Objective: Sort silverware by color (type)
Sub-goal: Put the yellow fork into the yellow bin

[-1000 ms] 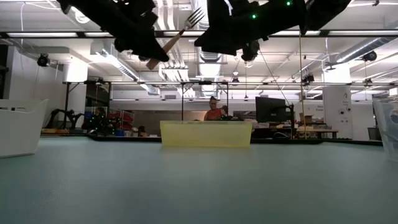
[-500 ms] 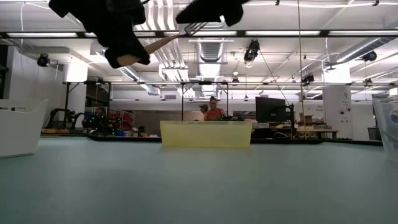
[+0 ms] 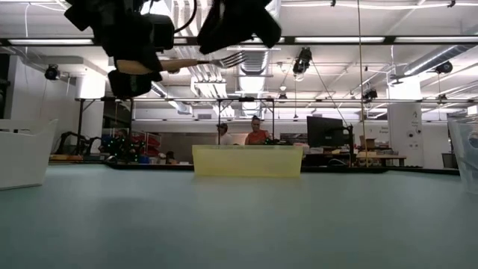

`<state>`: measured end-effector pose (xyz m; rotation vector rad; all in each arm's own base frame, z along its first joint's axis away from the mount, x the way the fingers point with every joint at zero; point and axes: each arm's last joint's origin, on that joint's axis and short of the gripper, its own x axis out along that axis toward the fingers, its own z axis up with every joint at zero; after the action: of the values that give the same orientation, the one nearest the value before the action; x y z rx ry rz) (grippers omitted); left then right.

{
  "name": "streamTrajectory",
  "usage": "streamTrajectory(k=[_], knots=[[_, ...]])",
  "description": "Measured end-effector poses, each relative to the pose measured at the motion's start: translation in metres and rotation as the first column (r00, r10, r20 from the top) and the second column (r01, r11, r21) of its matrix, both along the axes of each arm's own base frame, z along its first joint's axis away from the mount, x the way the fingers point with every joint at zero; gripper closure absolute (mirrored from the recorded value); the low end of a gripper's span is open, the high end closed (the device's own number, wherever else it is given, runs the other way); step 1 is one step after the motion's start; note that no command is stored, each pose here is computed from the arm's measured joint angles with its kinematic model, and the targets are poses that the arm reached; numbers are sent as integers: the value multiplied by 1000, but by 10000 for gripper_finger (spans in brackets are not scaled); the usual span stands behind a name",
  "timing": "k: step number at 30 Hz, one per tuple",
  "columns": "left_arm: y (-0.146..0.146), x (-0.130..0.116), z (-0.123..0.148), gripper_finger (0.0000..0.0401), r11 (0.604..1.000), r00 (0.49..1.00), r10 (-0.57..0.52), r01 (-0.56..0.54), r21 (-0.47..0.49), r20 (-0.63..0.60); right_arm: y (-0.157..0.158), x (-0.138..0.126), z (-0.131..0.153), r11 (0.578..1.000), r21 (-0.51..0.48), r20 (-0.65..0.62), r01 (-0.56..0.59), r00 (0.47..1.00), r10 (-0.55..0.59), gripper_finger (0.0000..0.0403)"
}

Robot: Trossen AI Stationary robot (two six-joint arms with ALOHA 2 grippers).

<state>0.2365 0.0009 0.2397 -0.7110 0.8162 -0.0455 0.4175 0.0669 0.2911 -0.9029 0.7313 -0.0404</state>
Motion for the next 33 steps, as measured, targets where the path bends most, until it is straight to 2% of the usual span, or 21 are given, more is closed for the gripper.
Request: streamTrajectory(k=[4, 11, 22, 33], knots=[[1, 0, 0, 368, 999, 1000, 5, -6, -32, -6, 2, 11, -9, 997, -73, -123, -16, 992, 7, 253], [2, -2, 2, 367, 999, 1000, 12, -12, -43, -7, 2, 30, -17, 987, -160, -214, 27, 975, -62, 264], [3, -2, 1, 366, 999, 1000, 15, -16, -42, -13, 2, 44, -13, 983, -179, -238, 31, 969, -74, 304], [3, -1, 3, 365, 999, 1000, 14, -14, -40, 6, 2, 43, -13, 981, -194, -259, 8, 964, -59, 374]])
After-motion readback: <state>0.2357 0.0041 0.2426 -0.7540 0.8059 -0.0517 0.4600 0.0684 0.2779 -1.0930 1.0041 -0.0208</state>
